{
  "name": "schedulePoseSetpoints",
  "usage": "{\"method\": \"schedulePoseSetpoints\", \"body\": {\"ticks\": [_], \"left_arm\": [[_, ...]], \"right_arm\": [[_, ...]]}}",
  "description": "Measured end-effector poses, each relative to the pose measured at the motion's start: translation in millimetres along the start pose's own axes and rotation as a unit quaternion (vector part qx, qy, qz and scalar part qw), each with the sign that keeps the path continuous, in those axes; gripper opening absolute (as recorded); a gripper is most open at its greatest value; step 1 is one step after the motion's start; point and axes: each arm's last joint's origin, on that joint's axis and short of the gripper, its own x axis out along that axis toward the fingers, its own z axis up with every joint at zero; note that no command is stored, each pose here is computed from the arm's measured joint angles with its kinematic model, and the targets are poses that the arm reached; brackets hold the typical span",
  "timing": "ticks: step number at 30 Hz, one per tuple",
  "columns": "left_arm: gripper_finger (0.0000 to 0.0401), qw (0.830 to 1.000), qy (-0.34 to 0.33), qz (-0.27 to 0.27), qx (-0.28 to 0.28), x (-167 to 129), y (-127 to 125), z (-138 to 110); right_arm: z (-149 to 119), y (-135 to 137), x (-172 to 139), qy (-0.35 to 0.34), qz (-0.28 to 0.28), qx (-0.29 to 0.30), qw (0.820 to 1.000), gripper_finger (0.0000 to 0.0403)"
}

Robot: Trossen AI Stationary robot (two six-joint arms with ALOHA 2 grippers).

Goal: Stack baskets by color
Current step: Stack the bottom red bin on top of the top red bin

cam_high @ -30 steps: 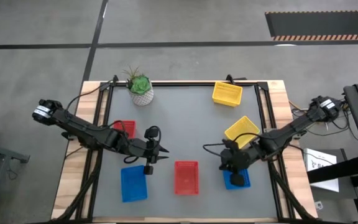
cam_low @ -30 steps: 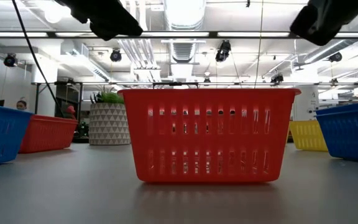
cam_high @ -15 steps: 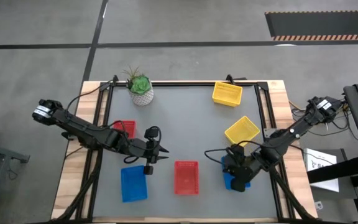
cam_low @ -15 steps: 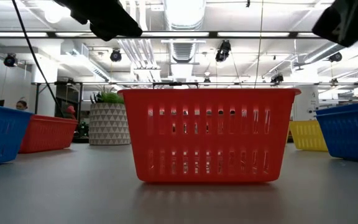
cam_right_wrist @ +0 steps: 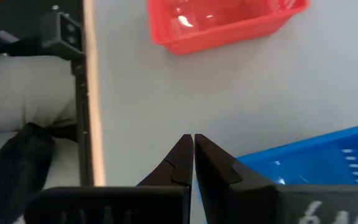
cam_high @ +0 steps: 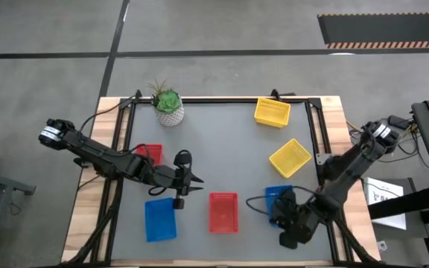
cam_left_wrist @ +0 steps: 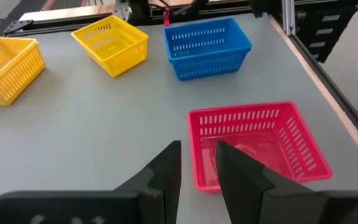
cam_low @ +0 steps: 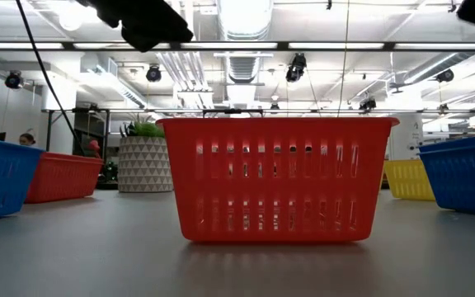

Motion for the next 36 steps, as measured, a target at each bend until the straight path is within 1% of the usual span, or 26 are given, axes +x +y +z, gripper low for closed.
{"method": "schedulePoseSetpoints", "body": {"ticks": [3, 9, 12, 16, 20, 24, 28, 31, 36], "left_arm": [[0.0084, 1.000, -0.007, -0.001, -0.002, 0, 0, 1], [0.0084, 1.000, -0.012, -0.001, -0.003, 0, 0, 2], [0.0084, 1.000, -0.019, -0.002, -0.006, 0, 0, 4], [0.0084, 1.000, -0.022, -0.003, -0.007, 0, -1, 5], [0.0084, 1.000, -0.022, -0.003, -0.007, 0, -1, 5], [0.0084, 1.000, -0.022, -0.003, -0.007, 0, -1, 5], [0.0084, 1.000, -0.024, -0.003, -0.007, 0, -1, 5], [0.0084, 1.000, -0.023, -0.003, -0.007, 0, -1, 5], [0.0084, 1.000, -0.024, -0.003, -0.007, 0, -1, 5]], "right_arm": [[0, 14, 3, 0.011, -0.006, -0.011, 1.000, 0.0009], [-1, 37, 2, 0.054, -0.039, -0.046, 0.997, 0.0009], [3, 48, 1, 0.072, -0.039, -0.046, 0.996, 0.0017], [9, 59, 0, 0.095, -0.035, -0.034, 0.994, 0.0051], [5, 68, 9, 0.121, -0.035, -0.042, 0.991, 0.0103], [-6, 68, 17, 0.179, -0.065, -0.065, 0.979, 0.0153], [-18, 62, 21, 0.228, -0.110, -0.086, 0.964, 0.0186], [-19, 59, 21, 0.236, -0.124, -0.091, 0.959, 0.0195], [-17, 56, 17, 0.212, -0.133, -0.106, 0.962, 0.0188]]}}
